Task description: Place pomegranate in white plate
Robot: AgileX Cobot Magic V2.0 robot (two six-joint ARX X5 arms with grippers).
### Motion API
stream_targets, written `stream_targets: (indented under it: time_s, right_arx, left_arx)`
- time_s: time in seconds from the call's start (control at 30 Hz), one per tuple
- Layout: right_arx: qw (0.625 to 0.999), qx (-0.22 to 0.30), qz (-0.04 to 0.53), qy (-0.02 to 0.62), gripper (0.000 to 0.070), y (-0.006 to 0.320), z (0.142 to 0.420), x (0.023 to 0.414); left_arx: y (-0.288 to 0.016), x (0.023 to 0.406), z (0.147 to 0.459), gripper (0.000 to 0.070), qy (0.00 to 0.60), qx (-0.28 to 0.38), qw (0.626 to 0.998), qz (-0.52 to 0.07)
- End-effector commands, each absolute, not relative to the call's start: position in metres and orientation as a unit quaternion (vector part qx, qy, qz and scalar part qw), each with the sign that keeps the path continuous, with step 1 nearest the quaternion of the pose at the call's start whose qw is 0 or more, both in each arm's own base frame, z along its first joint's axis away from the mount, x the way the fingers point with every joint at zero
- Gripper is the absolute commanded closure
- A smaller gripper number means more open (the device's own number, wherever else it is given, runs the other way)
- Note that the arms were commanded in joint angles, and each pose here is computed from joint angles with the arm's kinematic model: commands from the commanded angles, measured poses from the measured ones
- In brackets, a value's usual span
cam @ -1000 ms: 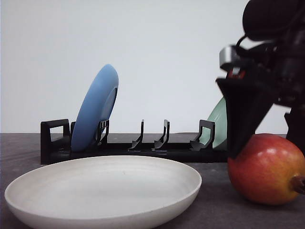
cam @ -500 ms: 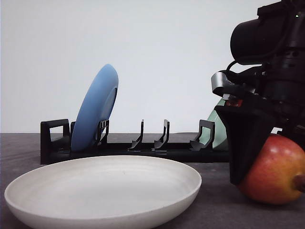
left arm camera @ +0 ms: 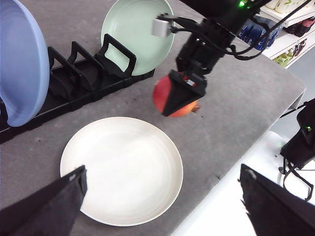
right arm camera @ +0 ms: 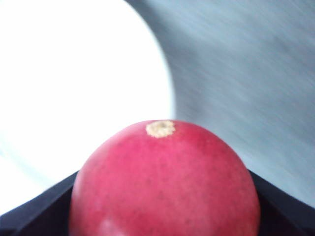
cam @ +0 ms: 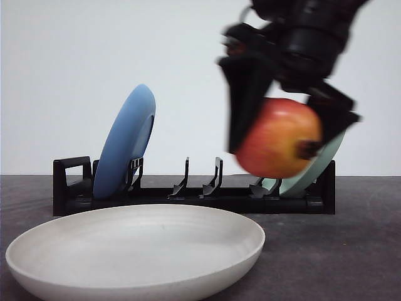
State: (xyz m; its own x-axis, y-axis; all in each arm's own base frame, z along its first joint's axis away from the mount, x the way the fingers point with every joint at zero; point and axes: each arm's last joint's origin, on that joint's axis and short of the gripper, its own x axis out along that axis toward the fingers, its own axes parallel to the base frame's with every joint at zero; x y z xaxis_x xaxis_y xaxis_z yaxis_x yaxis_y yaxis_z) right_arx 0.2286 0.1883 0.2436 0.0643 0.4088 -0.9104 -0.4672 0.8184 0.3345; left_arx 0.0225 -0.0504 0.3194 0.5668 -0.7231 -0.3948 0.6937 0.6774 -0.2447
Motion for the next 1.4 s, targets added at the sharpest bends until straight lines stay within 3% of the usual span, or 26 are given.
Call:
stream_targets:
  time_s: [0.0,0.47,1.1,1.17,1.33,1.37]
  right_arx:
    - [0.726,-0.022,0.310,0.614,0.0286,0.204,0.242,0.229]
    - [0.698,-0.060,0.396,0.594,0.0285,0.285,0.195,0.208]
    - [0.705,-0.082,0.378,0.595,0.0280,0.291,0.181,0.207]
    - [0.703,-0.083,0.375,0.598,0.0245,0.291,0.181,0.206]
    - [0.703,-0.083,0.372,0.600,0.0020,0.291,0.181,0.206]
    - [0.703,-0.082,0.372,0.601,0.0006,0.291,0.181,0.206]
  left_arx:
    - [-0.051,0.022,0.322,0.0110,0.231,-0.030,0.884,-0.406]
    - [-0.051,0.022,0.322,0.0110,0.231,-0.029,0.884,-0.406]
    - [-0.051,0.022,0.322,0.0110,0.231,-0.029,0.884,-0.406]
    - [-0.051,0.022,0.322,0.0110,0.231,-0.028,0.884,-0.406]
    - [-0.050,0.022,0.322,0.0110,0.232,-0.028,0.884,-0.406]
    - [-0.050,0.022,0.322,0.0110,0.232,-0.028,0.884,-0.406]
